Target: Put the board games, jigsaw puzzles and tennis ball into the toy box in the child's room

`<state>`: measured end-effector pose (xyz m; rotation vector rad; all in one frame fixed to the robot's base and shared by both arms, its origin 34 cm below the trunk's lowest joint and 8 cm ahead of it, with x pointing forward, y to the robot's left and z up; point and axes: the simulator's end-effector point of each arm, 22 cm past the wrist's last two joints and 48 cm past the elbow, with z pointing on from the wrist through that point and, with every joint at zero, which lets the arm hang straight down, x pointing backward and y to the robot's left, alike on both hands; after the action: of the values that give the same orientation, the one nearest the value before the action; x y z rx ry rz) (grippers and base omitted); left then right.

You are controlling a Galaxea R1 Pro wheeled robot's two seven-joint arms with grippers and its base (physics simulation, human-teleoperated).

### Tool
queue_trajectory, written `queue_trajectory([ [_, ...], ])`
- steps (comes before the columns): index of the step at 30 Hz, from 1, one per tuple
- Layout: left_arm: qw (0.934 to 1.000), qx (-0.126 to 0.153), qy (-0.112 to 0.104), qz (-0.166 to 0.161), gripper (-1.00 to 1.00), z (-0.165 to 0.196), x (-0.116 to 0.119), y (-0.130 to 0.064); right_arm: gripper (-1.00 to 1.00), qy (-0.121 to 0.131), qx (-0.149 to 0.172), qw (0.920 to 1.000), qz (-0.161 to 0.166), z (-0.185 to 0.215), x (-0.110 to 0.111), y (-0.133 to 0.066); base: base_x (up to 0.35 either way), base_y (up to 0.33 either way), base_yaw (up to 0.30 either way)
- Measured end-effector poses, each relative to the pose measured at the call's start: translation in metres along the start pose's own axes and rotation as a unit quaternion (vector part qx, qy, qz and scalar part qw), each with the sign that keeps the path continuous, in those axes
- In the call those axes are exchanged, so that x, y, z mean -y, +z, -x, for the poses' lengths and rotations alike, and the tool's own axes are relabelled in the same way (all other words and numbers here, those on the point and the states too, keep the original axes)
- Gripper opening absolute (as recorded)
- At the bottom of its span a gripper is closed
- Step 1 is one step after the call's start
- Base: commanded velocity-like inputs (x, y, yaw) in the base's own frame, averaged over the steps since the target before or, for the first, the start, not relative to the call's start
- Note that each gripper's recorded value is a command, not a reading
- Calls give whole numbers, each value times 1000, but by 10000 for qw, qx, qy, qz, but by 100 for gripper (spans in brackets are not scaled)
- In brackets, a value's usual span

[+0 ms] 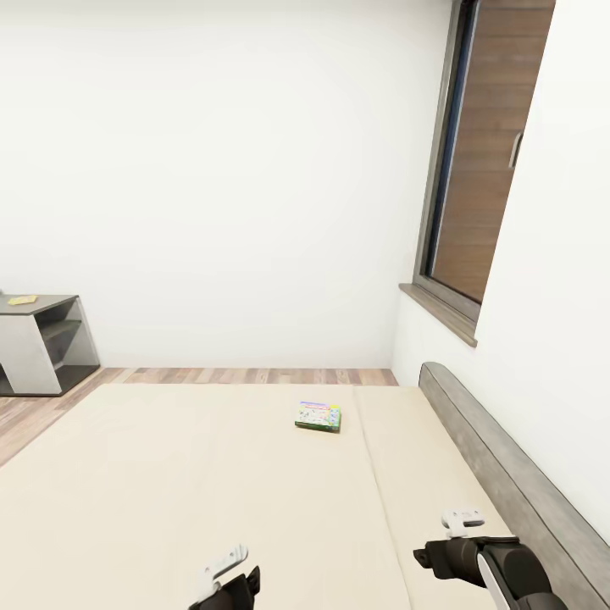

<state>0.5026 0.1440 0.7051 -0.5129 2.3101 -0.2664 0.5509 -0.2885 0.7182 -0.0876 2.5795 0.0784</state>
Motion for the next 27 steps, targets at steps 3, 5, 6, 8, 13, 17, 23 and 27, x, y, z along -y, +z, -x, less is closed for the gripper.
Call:
queue_trajectory([
  [3,10000,13,10,-14,100,1,2,-1,100,-1,-1,10000,0,0,0,0,-46,0,0],
  [5,10000,16,10,-11,100,1,2,-1,100,-1,-3,10000,1,0,0,0,-116,0,0],
  [6,10000,17,10,-7,100,1,2,-1,100,-2,-3,10000,1,0,0,0,-119,0,0],
  [8,10000,24,9,3,100,1,2,-1,100,-2,-4,10000,2,0,0,0,-95,0,0],
  [13,10000,32,8,14,100,1,1,-1,100,-3,-2,10000,1,0,0,0,-53,0,0],
  [17,10000,36,4,25,100,2,1,-1,100,-4,-2,10000,1,0,0,0,-22,0,0],
  [23,10000,34,2,27,100,1,0,-1,100,-4,-2,10000,1,0,0,0,-11,0,0],
  [27,10000,33,2,28,100,1,0,-1,100,-4,-1,10000,1,0,0,0,-6,0,0],
])
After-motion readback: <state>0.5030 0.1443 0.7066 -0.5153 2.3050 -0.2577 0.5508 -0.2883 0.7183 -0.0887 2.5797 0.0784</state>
